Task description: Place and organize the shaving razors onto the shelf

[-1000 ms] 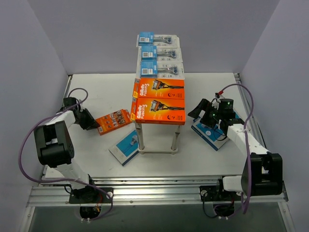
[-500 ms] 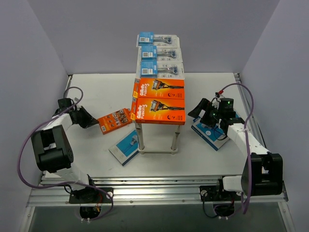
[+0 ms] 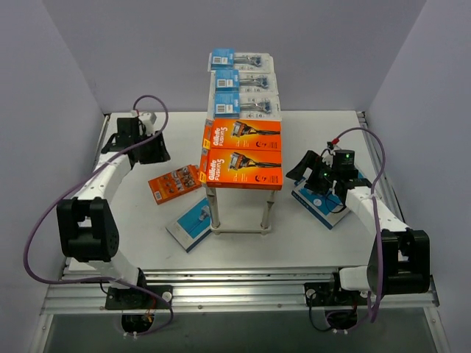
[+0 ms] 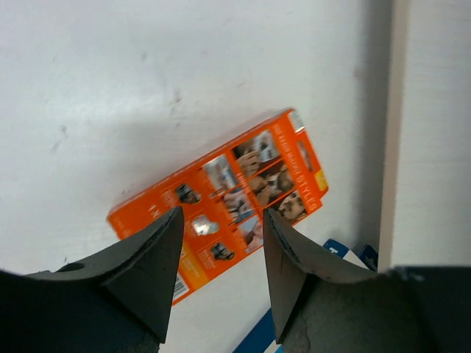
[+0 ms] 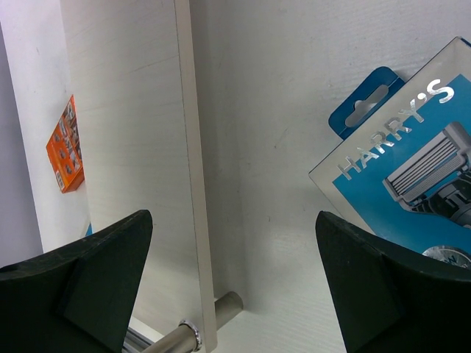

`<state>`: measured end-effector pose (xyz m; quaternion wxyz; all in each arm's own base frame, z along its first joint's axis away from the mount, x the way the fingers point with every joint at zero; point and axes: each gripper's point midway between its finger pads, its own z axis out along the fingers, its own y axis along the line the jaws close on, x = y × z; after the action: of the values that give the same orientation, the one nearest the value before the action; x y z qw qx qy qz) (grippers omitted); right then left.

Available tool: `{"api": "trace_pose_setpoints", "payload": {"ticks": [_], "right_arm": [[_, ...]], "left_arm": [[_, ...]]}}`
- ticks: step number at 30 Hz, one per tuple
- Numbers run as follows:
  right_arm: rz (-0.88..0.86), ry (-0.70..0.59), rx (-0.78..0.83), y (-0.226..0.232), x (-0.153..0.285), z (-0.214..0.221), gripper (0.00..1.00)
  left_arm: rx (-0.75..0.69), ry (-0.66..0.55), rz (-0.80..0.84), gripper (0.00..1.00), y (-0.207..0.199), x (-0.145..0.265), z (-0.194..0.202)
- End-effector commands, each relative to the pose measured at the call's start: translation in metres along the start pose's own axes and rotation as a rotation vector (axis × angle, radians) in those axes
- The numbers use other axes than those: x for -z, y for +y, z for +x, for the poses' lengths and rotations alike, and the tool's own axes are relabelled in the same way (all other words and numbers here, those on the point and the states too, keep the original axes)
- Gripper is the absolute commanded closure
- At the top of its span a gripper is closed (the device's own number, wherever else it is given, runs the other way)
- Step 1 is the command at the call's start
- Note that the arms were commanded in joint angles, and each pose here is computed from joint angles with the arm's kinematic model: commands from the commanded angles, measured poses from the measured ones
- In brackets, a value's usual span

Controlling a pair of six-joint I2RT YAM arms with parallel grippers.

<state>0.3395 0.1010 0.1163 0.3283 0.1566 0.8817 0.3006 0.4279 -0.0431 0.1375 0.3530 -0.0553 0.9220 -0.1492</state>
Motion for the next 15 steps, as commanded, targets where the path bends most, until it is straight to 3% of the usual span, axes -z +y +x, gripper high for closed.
{"api": "trace_pose_setpoints", "payload": {"ticks": [1,6,15], "right_arm": [[-0.017,0.002,0.028,0.003,0.001,0.0,0.12],[-0.002,0.017,0.029,-0.004,-0.001,0.009,0.12],[-0.001,0.025,0.024,-0.007,-0.006,0.01,0.12]], "left_arm": [[-0.259,-0.007,-0.01,0.44,-0.021,0.006,-0.012],[-0.388,0.042,0.034,0.43,-0.037,-0.011,0.012],[-0.311,0.134,0.112,0.41,-0.039,-0.048,0.054]]}}
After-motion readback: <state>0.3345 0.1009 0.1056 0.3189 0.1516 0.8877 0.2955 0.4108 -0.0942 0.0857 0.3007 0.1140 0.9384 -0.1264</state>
